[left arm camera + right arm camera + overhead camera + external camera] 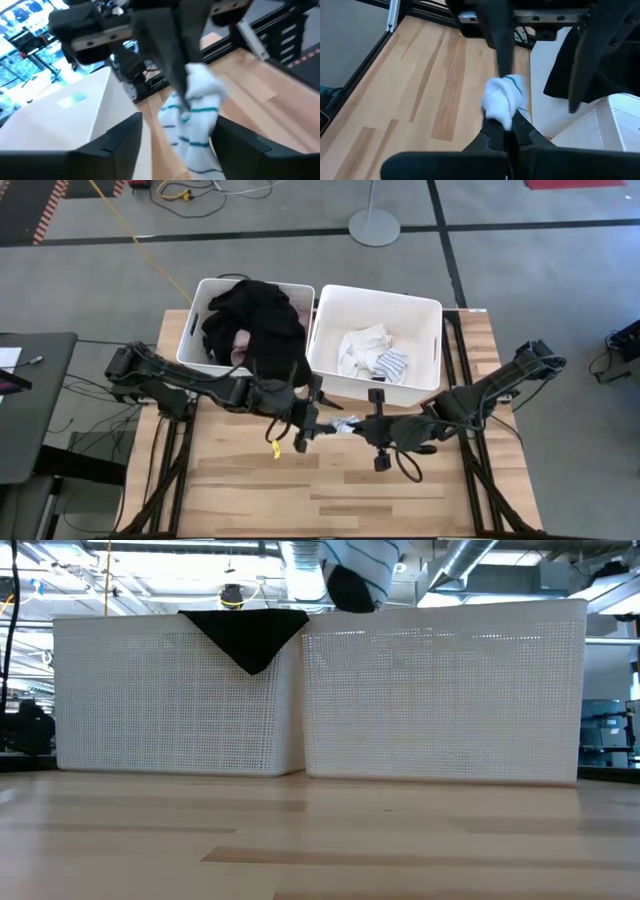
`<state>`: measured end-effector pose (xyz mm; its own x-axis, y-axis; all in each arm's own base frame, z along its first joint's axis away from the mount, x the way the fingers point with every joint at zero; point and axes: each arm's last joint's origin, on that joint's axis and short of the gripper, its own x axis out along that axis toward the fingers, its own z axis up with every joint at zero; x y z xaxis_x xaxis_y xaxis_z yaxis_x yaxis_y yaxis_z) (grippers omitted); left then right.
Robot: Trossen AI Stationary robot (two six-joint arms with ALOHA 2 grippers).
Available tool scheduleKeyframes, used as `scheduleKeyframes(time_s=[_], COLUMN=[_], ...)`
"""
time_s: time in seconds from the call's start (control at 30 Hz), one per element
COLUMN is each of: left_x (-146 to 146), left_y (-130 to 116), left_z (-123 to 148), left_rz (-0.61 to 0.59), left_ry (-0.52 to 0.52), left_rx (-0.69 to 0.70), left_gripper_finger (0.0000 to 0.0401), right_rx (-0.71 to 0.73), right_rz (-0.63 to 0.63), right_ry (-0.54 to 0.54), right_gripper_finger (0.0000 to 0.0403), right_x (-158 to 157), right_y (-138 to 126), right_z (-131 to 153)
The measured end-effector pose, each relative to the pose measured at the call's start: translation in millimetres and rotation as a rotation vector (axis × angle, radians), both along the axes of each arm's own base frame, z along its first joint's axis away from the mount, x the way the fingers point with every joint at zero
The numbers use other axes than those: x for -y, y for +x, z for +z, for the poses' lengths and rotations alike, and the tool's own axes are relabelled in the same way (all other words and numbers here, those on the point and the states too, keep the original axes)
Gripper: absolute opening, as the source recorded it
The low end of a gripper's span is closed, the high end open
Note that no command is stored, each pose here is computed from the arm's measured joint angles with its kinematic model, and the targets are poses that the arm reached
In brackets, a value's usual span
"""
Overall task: Sort clothes
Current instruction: Put the white patterned sock into the right white laundry bin
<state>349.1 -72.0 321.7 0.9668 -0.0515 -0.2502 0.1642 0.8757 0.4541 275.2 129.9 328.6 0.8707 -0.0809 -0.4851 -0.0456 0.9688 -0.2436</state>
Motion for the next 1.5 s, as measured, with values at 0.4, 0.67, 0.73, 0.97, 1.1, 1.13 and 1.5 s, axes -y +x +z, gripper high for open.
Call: scheduleKeyframes(time_s=[0.4, 0.67, 0.73, 0.97, 1.1, 1.13, 1.5], left_x=[-6, -7, -9, -30, -55, -63, -149], left_y=[0, 0, 1, 6, 9, 9, 7], left_z=[-6, -2, 3, 30, 49, 55, 90], left_rz=[-0.01, -0.011, 0.001, 0.091, 0.159, 0.17, 0.188], left_ry=[0.093, 0.197, 0.225, 0.293, 0.3, 0.294, 0.125], left_rx=[-0.053, -0.041, -0.029, 0.034, 0.078, 0.097, 0.235], left_gripper_finger=[0.002, 0.0003, 0.0002, 0.0001, 0.0001, 0.0001, 0.0001], right_rx=[0.006, 0.009, 0.008, 0.005, -0.01, -0.017, -0.111], right_rz=[-0.027, -0.056, -0.081, -0.166, -0.221, -0.231, -0.288], right_ry=[-0.023, -0.037, -0.062, -0.131, -0.094, -0.076, 0.028], right_gripper_finger=[0.0003, 0.0036, 0.0058, 0.0166, 0.0227, 0.0238, 0.0259], right_x=[3, 5, 5, -1, -3, -3, -23], right_y=[1, 1, 0, -14, -28, -31, -51], right_z=[0, 0, -1, 0, 1, 0, -18])
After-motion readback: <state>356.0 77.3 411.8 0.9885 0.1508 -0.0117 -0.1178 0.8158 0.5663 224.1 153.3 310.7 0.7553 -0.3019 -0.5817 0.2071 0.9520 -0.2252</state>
